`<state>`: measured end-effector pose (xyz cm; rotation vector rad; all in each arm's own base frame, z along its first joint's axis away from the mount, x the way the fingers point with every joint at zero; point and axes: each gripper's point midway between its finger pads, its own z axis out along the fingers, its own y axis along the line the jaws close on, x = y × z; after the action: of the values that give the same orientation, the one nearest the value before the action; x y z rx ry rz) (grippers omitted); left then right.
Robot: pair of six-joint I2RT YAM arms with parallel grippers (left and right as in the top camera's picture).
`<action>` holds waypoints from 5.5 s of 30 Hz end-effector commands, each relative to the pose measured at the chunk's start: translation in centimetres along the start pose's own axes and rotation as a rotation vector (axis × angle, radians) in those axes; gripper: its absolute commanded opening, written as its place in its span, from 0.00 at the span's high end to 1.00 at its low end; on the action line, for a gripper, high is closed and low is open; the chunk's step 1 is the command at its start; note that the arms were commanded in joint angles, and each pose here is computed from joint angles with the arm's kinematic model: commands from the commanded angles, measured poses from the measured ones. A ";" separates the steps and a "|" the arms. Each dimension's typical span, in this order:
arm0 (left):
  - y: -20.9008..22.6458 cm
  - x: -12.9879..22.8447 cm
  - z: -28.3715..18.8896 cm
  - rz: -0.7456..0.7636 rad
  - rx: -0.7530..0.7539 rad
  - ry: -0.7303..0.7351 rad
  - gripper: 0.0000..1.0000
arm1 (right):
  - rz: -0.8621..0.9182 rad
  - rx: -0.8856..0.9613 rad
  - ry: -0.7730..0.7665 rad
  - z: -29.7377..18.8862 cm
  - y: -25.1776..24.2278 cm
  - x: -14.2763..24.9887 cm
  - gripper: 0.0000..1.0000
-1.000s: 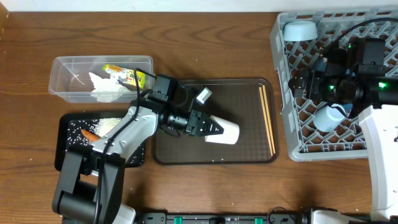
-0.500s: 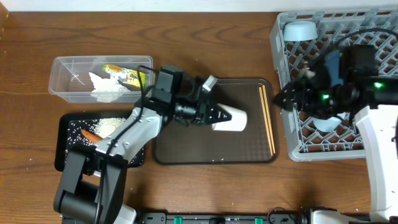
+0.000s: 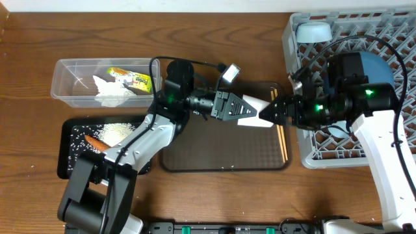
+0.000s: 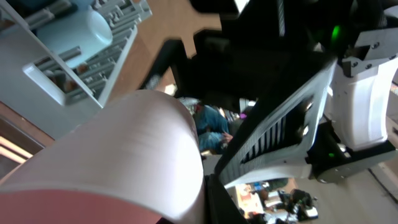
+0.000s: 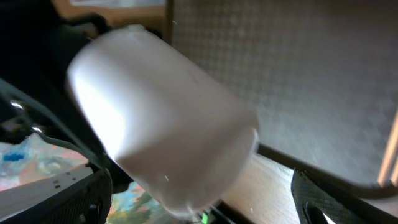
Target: Sort waste into correct bins and load items into the dishwasher rack
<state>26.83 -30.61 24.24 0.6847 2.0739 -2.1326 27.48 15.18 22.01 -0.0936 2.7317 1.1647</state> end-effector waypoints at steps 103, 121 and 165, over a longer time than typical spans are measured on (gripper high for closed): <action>1.3 3.1 -2.0 -0.232 0.027 0.052 0.87 | -0.670 -0.224 -0.138 2.7 1.5 -1.4 0.67; 2.0 4.0 -2.1 -0.191 0.026 0.052 0.75 | -0.633 -0.198 -0.196 1.0 0.9 -2.8 0.72; 0.2 -5.7 -4.6 -0.058 -0.085 -0.263 0.26 | -0.511 0.329 -0.176 -1.4 -6.4 -2.6 0.01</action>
<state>31.18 -27.73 24.04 0.3625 2.1058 -2.0667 30.12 10.46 18.18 -0.5935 2.4928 0.6198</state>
